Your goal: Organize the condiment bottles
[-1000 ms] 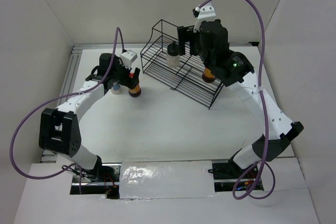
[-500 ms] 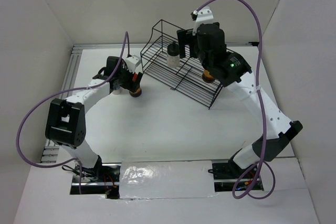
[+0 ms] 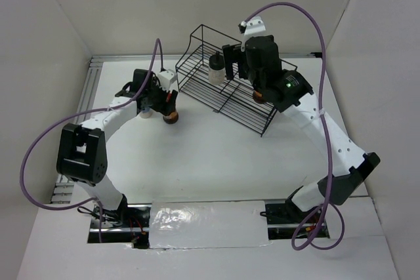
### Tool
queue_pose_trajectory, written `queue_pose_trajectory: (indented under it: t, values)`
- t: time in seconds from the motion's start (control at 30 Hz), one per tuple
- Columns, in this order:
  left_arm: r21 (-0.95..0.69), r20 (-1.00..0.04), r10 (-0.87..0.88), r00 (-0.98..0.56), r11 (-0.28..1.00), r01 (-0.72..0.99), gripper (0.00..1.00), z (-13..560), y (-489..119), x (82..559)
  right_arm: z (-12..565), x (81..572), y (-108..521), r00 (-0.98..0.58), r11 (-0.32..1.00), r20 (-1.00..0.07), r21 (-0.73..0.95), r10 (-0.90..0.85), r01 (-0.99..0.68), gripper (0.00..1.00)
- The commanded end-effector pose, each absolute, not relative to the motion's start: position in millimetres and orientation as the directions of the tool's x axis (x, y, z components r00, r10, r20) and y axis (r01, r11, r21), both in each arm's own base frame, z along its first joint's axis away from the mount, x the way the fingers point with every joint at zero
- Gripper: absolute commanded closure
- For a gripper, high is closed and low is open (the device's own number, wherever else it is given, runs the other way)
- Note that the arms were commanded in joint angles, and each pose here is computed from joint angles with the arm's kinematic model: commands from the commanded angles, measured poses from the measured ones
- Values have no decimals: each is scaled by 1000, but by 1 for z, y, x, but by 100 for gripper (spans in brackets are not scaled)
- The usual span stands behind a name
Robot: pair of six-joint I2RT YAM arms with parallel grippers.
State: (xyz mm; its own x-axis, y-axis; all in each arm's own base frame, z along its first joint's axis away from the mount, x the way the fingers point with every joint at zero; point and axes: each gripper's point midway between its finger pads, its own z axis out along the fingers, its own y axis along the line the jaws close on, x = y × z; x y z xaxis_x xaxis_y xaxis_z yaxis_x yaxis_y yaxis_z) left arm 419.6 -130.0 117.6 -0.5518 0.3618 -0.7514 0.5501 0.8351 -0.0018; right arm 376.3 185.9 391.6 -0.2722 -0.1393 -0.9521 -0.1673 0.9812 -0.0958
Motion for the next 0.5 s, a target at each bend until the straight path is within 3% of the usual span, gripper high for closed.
queue_pose_trajectory:
  t: [0.0, 0.27, 0.47]
  values:
    - [-5, -853, 325, -408, 776, 631, 100, 202, -157, 427, 411, 365, 161, -231, 991, -969, -58, -84, -119, 0]
    - [64, -911, 362, -200, 601, 797, 100, 336, -216, 403, 407, 357, 100, -250, 1000, -968, 21, 25, 21, 0]
    - [98, -935, 342, -98, 512, 853, 100, 380, -266, 387, 393, 351, 49, -284, 991, -956, 43, 78, 128, 0]
